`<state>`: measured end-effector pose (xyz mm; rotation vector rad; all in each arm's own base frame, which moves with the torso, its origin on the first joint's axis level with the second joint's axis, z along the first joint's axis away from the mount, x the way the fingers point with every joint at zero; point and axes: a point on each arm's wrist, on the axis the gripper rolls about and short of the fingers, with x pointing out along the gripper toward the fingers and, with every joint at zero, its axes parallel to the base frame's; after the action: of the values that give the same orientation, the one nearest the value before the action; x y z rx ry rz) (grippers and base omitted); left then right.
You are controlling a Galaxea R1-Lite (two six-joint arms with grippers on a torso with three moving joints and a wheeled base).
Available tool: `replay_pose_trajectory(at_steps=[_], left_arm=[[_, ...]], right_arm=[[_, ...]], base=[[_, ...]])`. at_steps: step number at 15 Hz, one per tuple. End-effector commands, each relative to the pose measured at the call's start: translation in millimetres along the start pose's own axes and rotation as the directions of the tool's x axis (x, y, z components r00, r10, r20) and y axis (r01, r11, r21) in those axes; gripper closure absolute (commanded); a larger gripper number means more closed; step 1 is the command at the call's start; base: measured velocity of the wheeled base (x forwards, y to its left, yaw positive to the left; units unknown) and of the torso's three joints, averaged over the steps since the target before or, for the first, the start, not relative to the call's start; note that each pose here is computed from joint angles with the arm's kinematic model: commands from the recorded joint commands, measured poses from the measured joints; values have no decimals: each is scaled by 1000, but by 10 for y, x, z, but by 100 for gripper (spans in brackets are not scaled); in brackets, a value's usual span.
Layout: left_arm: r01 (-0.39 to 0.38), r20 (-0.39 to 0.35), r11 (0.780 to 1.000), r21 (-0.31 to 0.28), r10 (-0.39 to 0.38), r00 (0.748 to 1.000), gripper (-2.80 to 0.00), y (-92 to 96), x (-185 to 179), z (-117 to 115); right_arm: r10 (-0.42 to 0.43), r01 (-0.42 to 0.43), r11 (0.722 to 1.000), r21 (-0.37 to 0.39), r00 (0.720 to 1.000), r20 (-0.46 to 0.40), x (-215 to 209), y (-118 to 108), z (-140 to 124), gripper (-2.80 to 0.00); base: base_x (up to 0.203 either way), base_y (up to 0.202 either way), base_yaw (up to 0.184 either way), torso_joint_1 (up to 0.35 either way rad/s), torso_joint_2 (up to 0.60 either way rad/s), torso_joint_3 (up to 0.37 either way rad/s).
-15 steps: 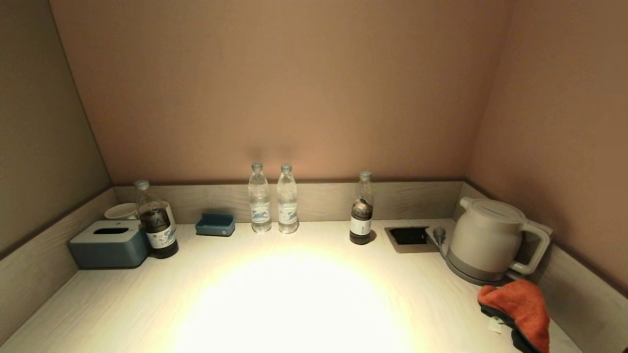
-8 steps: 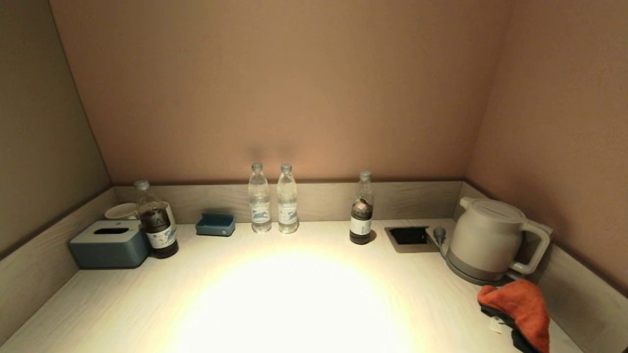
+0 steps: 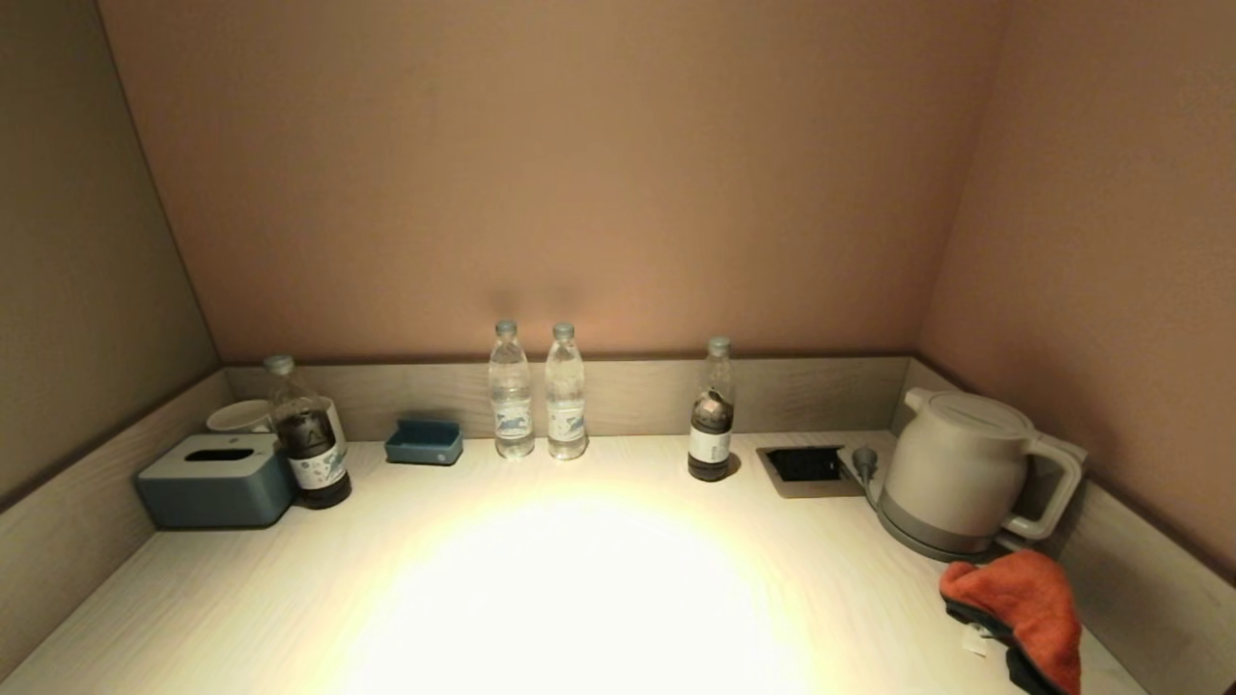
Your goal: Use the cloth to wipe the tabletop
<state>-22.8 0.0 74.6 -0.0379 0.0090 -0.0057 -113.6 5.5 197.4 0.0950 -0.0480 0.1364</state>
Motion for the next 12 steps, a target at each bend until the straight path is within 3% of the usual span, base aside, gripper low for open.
replay_pose_trajectory(at_steps=[1, 5, 12], left_arm=[[0, 0, 1000, 0, 0, 1000, 0, 0, 0, 0], [0, 0, 1000, 0, 0, 1000, 0, 0, 0, 0], [0, 0, 1000, 0, 0, 1000, 0, 0, 0, 0]], right_arm=[[-94, 102, 995, -23, 969, 227, -67, -13, 39, 0], [-93, 113, 993, -46, 947, 308, 35, -31, 40, 0], [-92, 144, 980, -135, 938, 335, 486, -140, -346, 0]], base=[[0, 0, 0, 0, 0, 0], [0, 0, 0, 0, 0, 0], [0, 0, 0, 0, 0, 0]])
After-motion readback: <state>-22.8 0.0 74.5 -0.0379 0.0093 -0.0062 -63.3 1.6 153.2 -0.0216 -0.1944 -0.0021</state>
